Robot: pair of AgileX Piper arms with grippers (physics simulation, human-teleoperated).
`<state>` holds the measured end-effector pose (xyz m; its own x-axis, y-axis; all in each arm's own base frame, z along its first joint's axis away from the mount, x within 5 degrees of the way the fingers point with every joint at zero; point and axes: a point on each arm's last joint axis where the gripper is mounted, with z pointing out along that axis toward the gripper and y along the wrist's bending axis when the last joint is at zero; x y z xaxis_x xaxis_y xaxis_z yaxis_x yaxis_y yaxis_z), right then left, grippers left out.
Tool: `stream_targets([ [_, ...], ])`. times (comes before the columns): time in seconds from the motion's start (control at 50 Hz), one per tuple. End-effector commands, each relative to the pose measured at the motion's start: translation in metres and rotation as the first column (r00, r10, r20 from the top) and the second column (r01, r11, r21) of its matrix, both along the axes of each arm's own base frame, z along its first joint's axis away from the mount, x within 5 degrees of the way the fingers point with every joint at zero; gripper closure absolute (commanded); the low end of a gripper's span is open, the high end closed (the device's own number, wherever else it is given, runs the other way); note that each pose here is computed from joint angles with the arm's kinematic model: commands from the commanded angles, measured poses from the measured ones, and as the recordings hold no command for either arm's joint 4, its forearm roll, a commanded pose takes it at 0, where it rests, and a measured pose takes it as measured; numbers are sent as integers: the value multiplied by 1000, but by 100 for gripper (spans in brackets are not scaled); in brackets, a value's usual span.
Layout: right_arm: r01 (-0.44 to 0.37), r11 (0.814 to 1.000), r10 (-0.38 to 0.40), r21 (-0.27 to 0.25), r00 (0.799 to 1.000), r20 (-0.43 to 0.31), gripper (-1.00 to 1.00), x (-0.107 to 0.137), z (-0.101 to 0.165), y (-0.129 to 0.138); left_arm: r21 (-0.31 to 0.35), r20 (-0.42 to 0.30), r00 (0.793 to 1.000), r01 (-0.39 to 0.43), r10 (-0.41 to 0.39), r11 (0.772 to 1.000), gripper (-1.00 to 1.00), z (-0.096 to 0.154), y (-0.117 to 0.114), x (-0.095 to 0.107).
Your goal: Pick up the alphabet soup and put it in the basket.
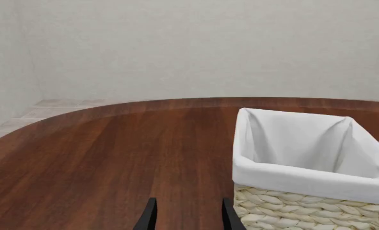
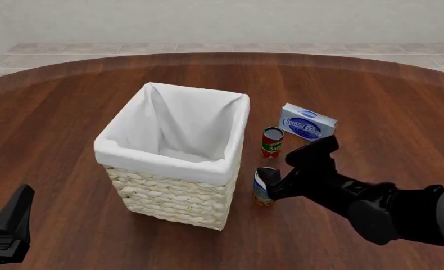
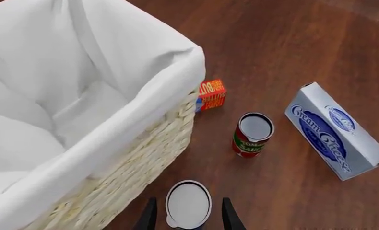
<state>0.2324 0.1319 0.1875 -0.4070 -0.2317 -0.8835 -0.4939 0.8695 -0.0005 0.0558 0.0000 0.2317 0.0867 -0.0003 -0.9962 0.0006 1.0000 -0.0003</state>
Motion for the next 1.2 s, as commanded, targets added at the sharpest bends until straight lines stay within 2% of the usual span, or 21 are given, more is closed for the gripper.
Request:
stream_targets([
  [0.02,3,1000,-3,-1,1000,-8,-100,2,-4,1,0,0,1000,0,0,1000,-100,0,0,0],
  [1.2,10,1000,-10,6,999,-47,-100,6,-27,5,0,0,1000,0,0,1000,-100,0,0,0],
])
